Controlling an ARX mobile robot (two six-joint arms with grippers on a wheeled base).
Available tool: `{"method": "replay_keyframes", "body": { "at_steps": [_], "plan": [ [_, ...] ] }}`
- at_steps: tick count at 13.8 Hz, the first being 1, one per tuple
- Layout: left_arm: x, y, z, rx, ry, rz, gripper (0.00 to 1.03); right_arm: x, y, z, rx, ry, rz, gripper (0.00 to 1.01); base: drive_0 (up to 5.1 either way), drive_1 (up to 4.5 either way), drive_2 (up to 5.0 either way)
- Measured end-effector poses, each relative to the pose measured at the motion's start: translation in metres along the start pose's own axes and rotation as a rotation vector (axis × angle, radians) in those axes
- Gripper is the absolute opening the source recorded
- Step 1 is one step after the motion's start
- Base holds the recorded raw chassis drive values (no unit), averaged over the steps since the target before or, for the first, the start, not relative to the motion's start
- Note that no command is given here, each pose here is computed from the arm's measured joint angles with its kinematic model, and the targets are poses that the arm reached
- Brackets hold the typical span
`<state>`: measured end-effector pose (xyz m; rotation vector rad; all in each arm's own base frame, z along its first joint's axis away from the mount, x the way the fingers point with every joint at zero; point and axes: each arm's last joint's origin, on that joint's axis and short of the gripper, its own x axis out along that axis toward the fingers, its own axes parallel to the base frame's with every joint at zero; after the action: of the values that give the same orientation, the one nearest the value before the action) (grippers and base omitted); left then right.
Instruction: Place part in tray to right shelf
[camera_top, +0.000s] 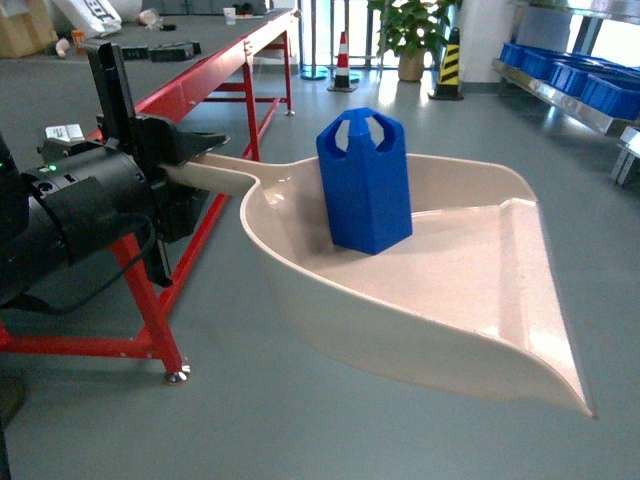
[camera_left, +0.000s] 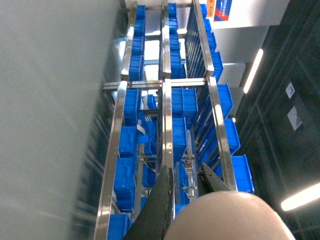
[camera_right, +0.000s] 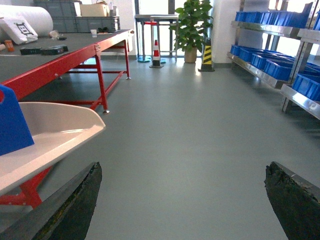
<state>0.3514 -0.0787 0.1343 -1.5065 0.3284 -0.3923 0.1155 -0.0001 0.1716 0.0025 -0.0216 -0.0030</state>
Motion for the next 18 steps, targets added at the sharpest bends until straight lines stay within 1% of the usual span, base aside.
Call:
{"method": "replay_keyframes", "body": {
  "at_steps": [1, 2, 4, 5, 6, 8, 9, 10, 17, 18],
  "plan": [
    [0.0003, -0.0011, -0.0015, 0.002, 0.011, -0.010, 0.13, 0.0000, 0.0001, 0.0002, 0.000, -0.002, 0.002, 0.98, 4.9, -3.46, -1.2],
    [0.0003, 0.0000, -0.0013, 0.000, 0.007, 0.001, 0.13, 0.0000, 0.0001, -0.0003, 0.000, 0.003, 0.002, 0.98, 4.8, -3.55, -1.2],
    [0.0004, -0.0002, -0.0018, 0.002, 0.004, -0.002, 0.13, 0.0000, 0.0000, -0.0004, 0.000, 0.004, -0.002, 0.98, 0.0, 0.00, 0.0],
    [0.0014, -0.0008, -0.0065, 0.001, 0.031, -0.007, 0.13, 0.0000, 0.0000, -0.0002, 0.000, 0.002, -0.001, 0.98, 0.0, 0.00, 0.0],
    [0.0014, -0.0002, -0.0067, 0.000, 0.035, -0.002, 0.13, 0.0000, 0.0000, -0.0001, 0.000, 0.002, 0.000, 0.98, 0.0, 4.03, -4.1],
    [-0.0006, -0.0005, -0.0003, 0.001, 0.006, -0.006, 0.13, 0.0000, 0.0000, 0.0000, 0.000, 0.000, 0.000, 0.98, 0.0, 4.29, -4.4],
    [-0.0008, 0.0008, 0.0005, -0.001, -0.002, 0.005, 0.13, 0.0000, 0.0000, -0.0002, 0.000, 0.002, 0.000, 0.98, 0.0, 4.32, -4.3],
    [-0.0006, 0.0000, -0.0003, 0.001, 0.001, -0.003, 0.13, 0.0000, 0.0000, -0.0003, 0.000, 0.003, 0.000, 0.98, 0.0, 4.33, -4.3],
    [-0.0005, 0.0005, -0.0008, 0.000, 0.003, 0.002, 0.13, 0.0000, 0.0000, -0.0004, 0.000, 0.005, 0.000, 0.98, -0.1, 4.27, -4.4],
    [-0.0005, -0.0004, -0.0009, 0.001, 0.005, -0.007, 0.13, 0.0000, 0.0000, 0.0000, 0.000, 0.000, 0.000, 0.98, -0.1, 4.22, -4.4]
  ]
}}
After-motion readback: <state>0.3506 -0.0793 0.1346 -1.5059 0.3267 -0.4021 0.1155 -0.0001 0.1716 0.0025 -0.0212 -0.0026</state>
